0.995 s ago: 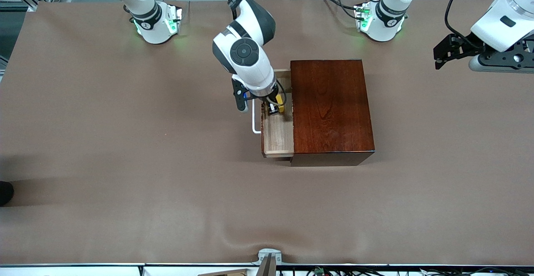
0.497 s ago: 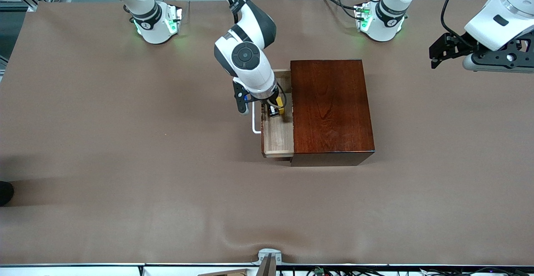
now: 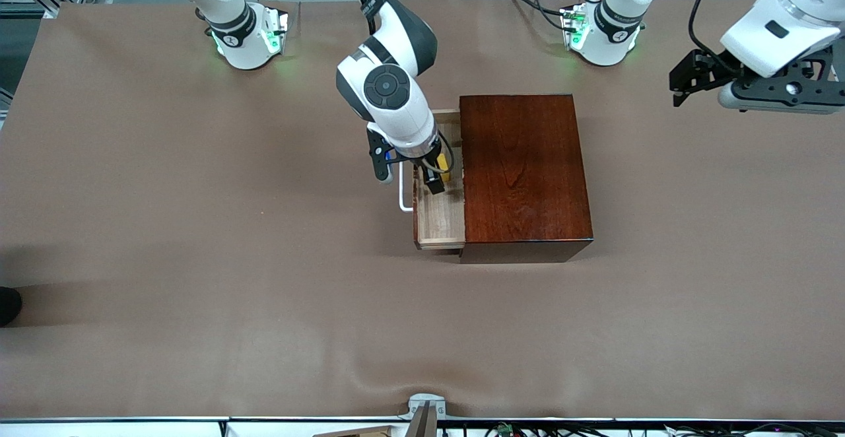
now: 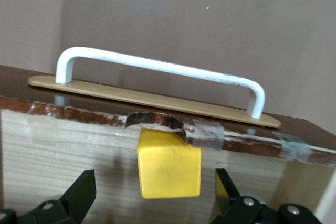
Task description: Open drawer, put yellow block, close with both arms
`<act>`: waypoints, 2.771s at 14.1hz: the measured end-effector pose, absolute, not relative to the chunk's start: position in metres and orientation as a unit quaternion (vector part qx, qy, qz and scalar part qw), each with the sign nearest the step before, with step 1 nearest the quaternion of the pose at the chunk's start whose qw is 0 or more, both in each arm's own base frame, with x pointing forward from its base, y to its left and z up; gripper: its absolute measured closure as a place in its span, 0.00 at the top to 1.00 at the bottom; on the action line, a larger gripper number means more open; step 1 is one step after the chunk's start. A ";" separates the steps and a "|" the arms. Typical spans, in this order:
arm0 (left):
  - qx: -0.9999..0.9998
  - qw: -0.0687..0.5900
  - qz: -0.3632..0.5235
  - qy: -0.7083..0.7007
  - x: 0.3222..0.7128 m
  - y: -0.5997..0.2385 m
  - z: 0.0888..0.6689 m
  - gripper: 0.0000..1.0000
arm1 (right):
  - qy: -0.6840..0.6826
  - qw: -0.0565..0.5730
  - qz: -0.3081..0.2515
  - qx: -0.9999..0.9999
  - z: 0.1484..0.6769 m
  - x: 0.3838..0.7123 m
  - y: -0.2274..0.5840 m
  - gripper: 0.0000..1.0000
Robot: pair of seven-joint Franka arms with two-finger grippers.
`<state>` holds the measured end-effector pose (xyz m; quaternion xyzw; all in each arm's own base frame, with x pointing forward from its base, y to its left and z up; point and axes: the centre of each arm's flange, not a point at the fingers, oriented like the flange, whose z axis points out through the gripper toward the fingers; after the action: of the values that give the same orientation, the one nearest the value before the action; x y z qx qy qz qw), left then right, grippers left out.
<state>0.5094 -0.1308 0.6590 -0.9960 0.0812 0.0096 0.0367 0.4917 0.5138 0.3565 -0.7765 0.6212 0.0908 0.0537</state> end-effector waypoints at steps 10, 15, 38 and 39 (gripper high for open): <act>-0.999 0.033 0.026 0.018 0.477 -0.326 0.613 1.00 | 0.627 0.062 0.089 -0.772 0.414 0.545 0.468 1.00; -1.000 0.000 0.011 -0.019 0.485 -0.384 0.583 1.00 | 0.566 0.060 0.089 -0.817 0.460 0.581 0.403 1.00; -0.901 -0.086 -0.059 -0.420 0.448 -0.643 0.339 1.00 | 0.214 0.001 0.053 -0.975 0.572 0.622 0.105 1.00; -0.895 -0.082 -0.059 -0.434 0.449 -0.642 0.332 1.00 | 0.207 0.003 0.050 -0.977 0.580 0.619 0.092 1.00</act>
<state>0.4495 -0.6421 0.3320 -0.8953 -0.4340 -0.0587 -0.0819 0.6195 0.0921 0.5799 -0.9771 0.2066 0.0504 0.0035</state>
